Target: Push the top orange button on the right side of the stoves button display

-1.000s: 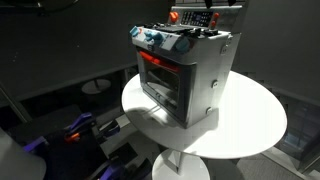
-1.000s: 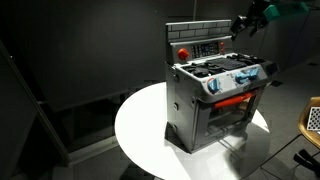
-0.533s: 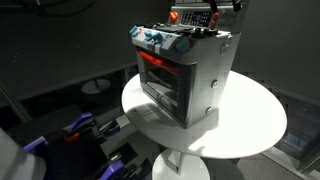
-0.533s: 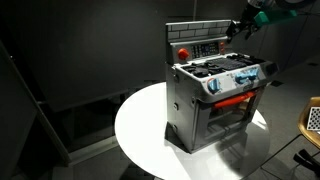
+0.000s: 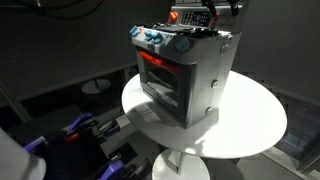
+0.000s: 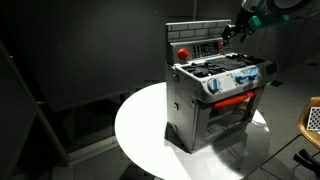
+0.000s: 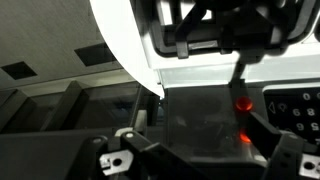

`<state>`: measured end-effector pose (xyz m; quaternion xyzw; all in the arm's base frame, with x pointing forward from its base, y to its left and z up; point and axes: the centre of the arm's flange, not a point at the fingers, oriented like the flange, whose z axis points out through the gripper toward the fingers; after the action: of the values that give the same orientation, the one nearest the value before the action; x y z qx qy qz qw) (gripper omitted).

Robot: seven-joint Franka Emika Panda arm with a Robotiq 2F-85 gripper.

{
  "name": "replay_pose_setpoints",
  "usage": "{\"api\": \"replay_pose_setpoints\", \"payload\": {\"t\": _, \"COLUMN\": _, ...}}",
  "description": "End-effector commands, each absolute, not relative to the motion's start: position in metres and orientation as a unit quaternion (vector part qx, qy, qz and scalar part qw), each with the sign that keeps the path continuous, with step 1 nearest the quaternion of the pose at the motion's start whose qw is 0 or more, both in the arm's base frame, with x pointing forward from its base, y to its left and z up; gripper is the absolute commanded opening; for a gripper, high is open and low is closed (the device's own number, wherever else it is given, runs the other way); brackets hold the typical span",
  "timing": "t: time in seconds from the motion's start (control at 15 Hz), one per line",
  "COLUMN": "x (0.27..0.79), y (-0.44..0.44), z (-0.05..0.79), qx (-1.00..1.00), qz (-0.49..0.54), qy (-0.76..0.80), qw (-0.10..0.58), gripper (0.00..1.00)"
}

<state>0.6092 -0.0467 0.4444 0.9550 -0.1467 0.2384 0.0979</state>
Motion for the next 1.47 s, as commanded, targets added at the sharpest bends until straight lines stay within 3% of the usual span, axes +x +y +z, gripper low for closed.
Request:
{"api": "replay_pose_setpoints", "payload": {"t": 0.0, "x": 0.621, "y": -0.046, "z": 0.448, "qx": 0.952, "qz": 0.243, "qy": -0.155, "qw": 0.098, "gripper": 1.00}}
{"api": "replay_pose_setpoints", "payload": {"t": 0.73, "x": 0.622, "y": -0.052, "z": 0.450, "qx": 0.951, "qz": 0.248, "qy": -0.155, "qw": 0.097, "gripper": 1.00}}
{"api": "replay_pose_setpoints", "payload": {"t": 1.4, "x": 0.571, "y": -0.060, "z": 0.493, "qx": 0.968, "qz": 0.197, "qy": -0.142, "qw": 0.058, "gripper": 1.00}}
